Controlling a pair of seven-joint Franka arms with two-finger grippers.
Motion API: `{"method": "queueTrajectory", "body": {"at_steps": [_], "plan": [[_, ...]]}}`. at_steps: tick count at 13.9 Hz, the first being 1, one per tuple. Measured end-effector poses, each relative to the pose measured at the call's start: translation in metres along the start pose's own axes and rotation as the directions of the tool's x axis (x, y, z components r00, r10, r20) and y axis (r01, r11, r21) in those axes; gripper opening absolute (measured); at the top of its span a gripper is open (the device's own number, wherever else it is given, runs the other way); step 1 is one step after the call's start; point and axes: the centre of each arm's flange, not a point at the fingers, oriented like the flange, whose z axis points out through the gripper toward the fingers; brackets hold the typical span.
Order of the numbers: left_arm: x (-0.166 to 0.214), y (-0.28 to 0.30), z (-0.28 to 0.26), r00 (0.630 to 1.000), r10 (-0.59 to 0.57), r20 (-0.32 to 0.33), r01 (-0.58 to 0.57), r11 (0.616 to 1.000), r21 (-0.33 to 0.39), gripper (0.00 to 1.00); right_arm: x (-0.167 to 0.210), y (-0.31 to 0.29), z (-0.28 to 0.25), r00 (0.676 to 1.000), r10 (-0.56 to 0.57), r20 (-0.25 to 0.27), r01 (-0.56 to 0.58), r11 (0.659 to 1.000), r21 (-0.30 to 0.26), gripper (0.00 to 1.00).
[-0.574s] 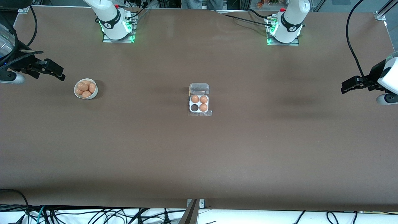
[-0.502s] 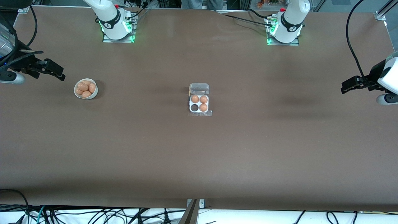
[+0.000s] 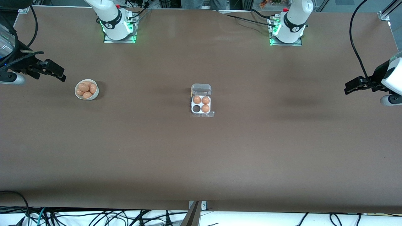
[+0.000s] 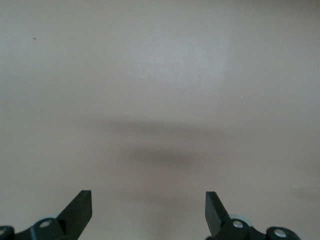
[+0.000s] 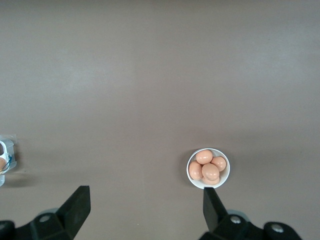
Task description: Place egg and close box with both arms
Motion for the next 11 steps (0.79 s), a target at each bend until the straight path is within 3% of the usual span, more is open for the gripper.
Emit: {"method": "queueTrajectory", "body": {"at_steps": [11], "plan": [[0.0003,-0.0001,-0.0036,1.000,0.000,-0.008,0.000,1.000,-0.001,1.00,0.0000,0.0000,0.0000,1.000,0.000,0.000,0.000,1.000,0.000,1.00]]}}
